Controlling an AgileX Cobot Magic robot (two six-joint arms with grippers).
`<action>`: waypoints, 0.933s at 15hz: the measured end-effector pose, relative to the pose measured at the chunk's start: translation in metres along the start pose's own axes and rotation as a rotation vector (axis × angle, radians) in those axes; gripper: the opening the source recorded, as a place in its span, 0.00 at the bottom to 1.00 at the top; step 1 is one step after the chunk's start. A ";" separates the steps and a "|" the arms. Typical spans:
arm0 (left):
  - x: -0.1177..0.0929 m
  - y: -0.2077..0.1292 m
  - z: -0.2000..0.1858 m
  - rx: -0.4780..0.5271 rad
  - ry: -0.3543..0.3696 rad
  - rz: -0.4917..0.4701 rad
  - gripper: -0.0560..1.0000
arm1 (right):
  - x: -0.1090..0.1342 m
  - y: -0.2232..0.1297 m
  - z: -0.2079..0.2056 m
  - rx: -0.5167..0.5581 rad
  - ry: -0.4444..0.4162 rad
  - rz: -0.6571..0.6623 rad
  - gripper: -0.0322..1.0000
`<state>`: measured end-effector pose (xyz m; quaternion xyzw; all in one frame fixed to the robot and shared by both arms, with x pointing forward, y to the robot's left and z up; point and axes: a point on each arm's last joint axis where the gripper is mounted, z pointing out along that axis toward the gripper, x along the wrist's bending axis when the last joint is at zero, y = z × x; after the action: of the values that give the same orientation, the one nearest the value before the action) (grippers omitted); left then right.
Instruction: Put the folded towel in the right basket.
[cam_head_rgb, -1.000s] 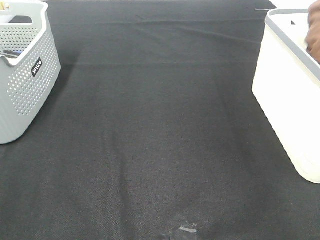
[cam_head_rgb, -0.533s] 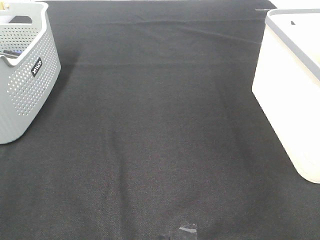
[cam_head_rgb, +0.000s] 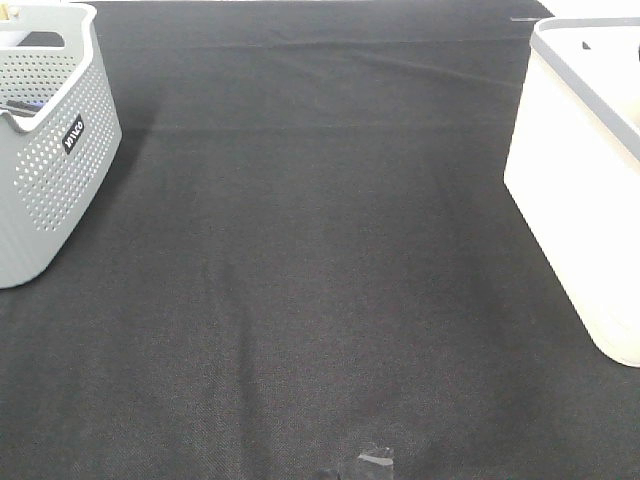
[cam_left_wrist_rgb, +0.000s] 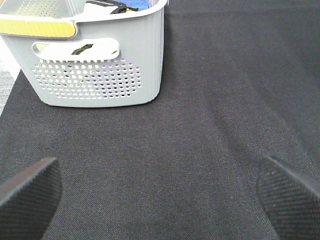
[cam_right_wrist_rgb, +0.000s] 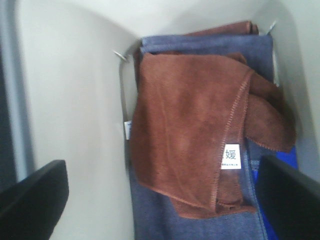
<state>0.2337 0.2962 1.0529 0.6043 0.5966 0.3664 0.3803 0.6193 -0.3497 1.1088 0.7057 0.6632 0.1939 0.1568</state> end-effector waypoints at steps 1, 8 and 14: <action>0.000 0.000 0.000 0.000 0.000 0.000 0.99 | 0.017 0.000 -0.011 -0.022 -0.017 -0.022 0.97; 0.000 0.000 0.000 0.000 0.000 0.000 0.99 | 0.088 -0.026 -0.049 -0.014 0.023 -0.123 0.97; 0.000 0.000 0.000 0.000 0.000 0.000 0.99 | 0.078 -0.101 -0.080 -0.080 0.042 -0.118 0.97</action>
<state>0.2337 0.2962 1.0529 0.6043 0.5966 0.3664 0.3803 0.4961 -0.2680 1.1357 0.6542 0.6985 0.2256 0.1821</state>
